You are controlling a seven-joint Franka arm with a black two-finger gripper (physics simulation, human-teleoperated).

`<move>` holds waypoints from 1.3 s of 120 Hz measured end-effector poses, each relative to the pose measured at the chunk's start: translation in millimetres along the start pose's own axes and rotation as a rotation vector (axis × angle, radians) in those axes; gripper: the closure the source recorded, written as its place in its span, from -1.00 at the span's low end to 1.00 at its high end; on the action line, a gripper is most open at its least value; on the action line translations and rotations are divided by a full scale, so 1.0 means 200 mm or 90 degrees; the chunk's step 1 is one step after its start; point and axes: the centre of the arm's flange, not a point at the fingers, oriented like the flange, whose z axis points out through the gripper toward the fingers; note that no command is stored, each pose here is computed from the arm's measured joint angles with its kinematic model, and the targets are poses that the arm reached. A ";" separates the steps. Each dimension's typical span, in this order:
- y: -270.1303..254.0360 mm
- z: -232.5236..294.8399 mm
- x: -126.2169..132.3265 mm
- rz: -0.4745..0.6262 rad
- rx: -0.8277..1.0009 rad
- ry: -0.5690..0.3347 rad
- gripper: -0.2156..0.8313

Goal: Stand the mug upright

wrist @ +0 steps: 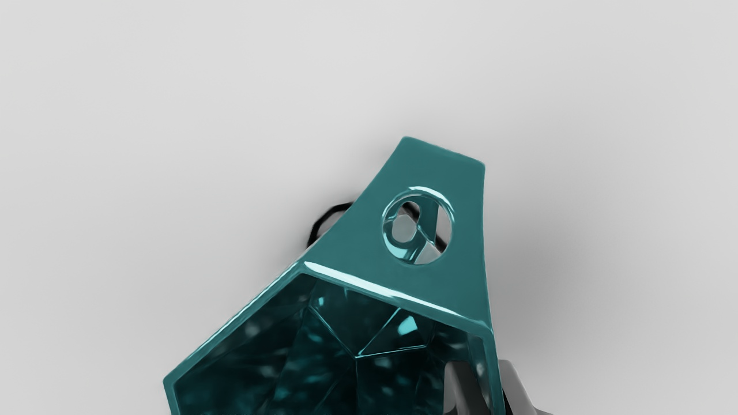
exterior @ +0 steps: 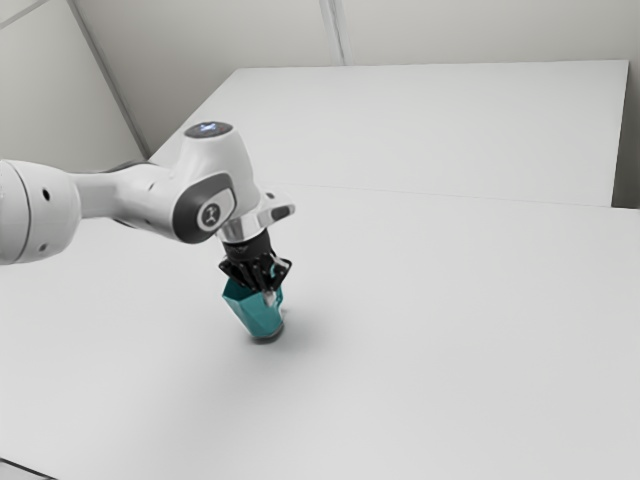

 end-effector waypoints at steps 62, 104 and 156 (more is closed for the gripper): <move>0.15 0.01 -0.04 0.038 -0.004 0.002 -0.04; 0.10 -0.15 -0.03 0.030 -0.017 0.037 -0.48; 0.15 -0.64 0.10 0.061 -0.015 0.113 -0.57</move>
